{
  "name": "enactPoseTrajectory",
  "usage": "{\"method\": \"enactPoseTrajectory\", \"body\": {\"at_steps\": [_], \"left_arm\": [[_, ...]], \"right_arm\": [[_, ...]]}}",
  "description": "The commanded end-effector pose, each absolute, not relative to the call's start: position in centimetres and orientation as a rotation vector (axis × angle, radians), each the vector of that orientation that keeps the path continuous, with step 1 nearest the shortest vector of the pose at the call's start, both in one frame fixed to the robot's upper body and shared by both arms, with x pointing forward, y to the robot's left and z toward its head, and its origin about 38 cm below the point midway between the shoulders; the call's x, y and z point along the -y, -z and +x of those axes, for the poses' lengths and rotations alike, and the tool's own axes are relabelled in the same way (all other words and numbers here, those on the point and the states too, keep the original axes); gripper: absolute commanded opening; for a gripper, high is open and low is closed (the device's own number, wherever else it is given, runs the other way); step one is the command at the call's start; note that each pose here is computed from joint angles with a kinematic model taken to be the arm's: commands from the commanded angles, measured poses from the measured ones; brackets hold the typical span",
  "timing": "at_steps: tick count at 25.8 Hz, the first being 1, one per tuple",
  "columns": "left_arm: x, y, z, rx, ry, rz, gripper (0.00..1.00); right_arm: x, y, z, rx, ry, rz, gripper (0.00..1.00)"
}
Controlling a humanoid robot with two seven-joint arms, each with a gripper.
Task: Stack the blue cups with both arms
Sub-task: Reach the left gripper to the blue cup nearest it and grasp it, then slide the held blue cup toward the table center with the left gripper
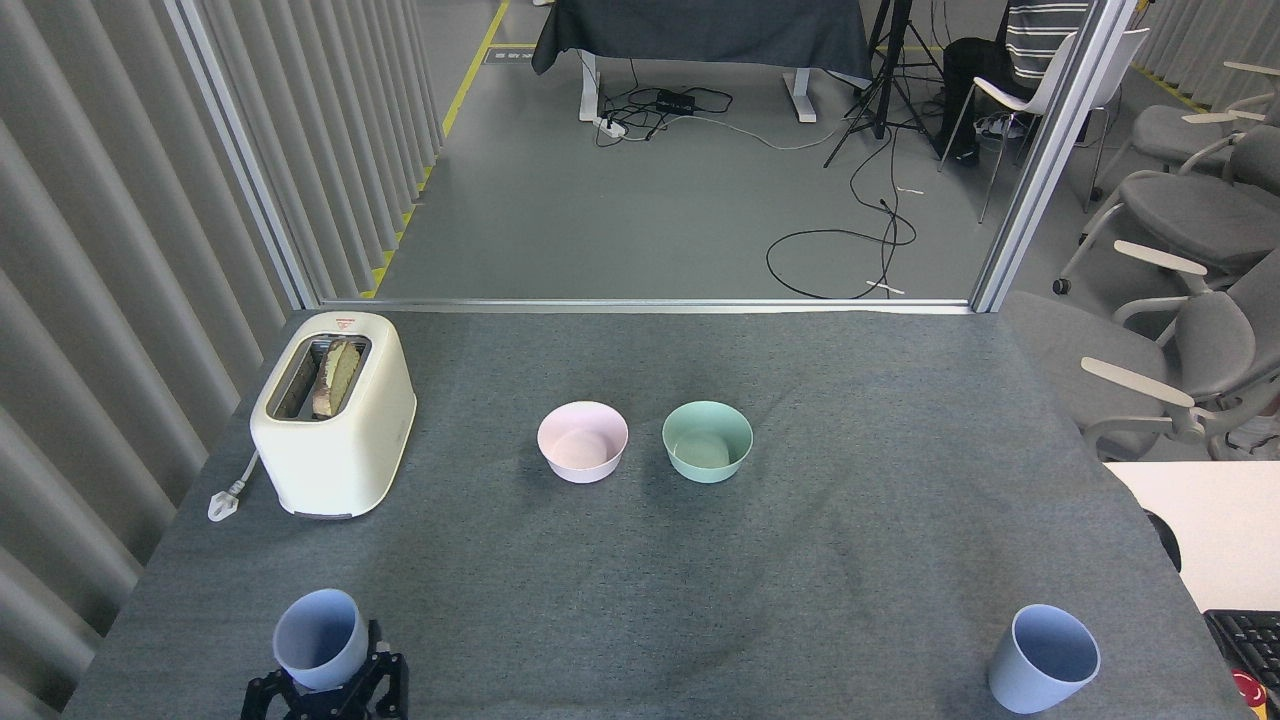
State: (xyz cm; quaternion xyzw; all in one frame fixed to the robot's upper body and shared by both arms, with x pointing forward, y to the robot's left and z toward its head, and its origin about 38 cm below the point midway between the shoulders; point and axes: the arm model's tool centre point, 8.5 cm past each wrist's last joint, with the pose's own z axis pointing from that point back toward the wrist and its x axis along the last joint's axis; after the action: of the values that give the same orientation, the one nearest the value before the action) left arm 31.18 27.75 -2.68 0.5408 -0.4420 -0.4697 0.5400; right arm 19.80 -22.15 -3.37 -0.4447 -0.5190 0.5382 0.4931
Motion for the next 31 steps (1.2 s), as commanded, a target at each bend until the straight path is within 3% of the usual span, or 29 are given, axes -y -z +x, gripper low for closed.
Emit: {"method": "enactPoseTrajectory", "body": {"at_steps": [1,9,23,27,31], "left_arm": [[-21.8,2.3,30.8,1.206,1.222,1.207,0.49],[-9.4,3.7,32.0,1.377,1.400,1.126,0.50],[-7.1,4.0,32.0,1.426,1.464,1.088,0.59],[-7.1,4.2,32.1,1.427,1.471,1.090,0.73],[-7.1,4.3,32.0,1.424,1.466,1.093,0.95]], "right_arm": [[22.2,3.3,19.8,1.262,-1.304,-1.081,1.00],[22.3,3.4,19.6,1.259,-1.305,-1.085,1.00],[22.4,3.5,19.4,1.257,-1.305,-1.083,1.00],[22.4,3.5,19.4,1.258,-1.306,-1.081,1.00],[22.3,3.5,19.4,1.258,-1.307,-1.076,1.00]]}}
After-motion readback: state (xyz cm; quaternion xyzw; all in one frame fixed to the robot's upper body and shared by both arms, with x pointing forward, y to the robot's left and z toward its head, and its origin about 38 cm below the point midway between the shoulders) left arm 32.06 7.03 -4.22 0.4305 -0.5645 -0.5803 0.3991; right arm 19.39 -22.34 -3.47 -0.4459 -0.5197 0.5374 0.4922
